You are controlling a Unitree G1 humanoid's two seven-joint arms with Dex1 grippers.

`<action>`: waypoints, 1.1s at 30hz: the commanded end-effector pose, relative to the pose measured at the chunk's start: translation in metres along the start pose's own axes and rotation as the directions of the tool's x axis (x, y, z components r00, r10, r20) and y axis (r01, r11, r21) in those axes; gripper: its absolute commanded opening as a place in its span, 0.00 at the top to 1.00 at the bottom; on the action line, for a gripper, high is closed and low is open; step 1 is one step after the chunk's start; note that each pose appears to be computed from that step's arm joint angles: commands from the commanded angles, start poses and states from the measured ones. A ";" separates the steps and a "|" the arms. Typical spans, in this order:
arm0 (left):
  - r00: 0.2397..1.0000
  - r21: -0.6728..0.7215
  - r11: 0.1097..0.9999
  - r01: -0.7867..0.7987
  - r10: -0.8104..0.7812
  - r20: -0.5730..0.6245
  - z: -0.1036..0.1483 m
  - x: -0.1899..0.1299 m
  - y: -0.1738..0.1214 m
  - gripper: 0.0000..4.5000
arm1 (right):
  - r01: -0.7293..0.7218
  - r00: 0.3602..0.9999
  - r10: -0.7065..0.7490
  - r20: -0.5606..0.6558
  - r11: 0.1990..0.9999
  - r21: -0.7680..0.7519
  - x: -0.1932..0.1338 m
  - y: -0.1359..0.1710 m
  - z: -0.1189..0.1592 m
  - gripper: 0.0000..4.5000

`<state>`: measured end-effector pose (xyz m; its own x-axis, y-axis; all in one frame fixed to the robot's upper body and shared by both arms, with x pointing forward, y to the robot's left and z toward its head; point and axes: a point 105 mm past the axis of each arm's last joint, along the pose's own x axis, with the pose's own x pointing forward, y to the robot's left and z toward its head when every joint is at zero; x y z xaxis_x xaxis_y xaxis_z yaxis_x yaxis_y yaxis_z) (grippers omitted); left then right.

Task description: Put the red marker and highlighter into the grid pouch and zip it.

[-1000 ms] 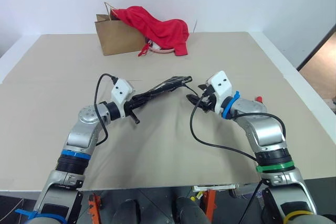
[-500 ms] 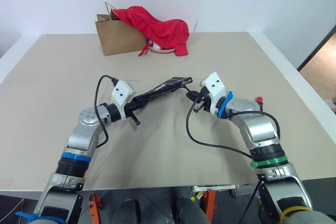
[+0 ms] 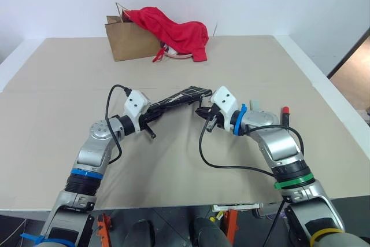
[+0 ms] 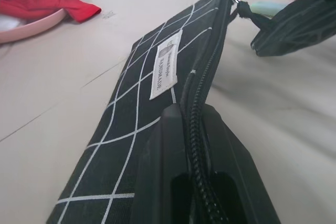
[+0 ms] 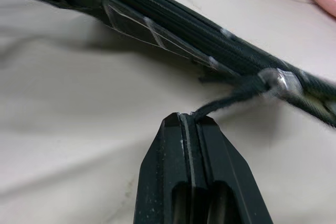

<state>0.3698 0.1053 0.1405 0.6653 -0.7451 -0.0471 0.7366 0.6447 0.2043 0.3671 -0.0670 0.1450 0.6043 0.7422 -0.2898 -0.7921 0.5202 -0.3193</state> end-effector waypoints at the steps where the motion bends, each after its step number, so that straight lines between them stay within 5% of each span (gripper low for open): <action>1: 0.999 0.041 0.999 -0.003 0.001 0.050 0.015 0.002 0.004 1.00 | -0.030 0.997 0.036 0.067 0.995 -0.097 0.010 0.010 0.031 0.99; 24: 0.998 0.034 0.999 0.014 -0.016 0.060 0.010 0.005 0.003 1.00 | -0.198 0.973 0.213 0.093 0.969 -0.145 0.049 0.058 0.057 0.99; 30: 0.998 0.029 1.000 0.005 -0.006 0.060 0.007 0.002 0.004 1.00 | -0.185 0.972 0.186 0.146 0.982 -0.023 0.019 0.039 0.063 0.54; 33: 0.998 0.026 1.000 0.005 -0.006 0.062 0.006 0.001 0.003 1.00 | -0.294 0.938 0.279 0.207 0.955 0.043 -0.016 0.050 0.067 0.28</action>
<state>0.3726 0.1038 0.1352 0.6534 -0.7564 -0.0290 0.7447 0.6354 0.2040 0.3280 -0.0232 0.1751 0.3864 0.8916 -0.2361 -0.9174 0.3451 -0.1983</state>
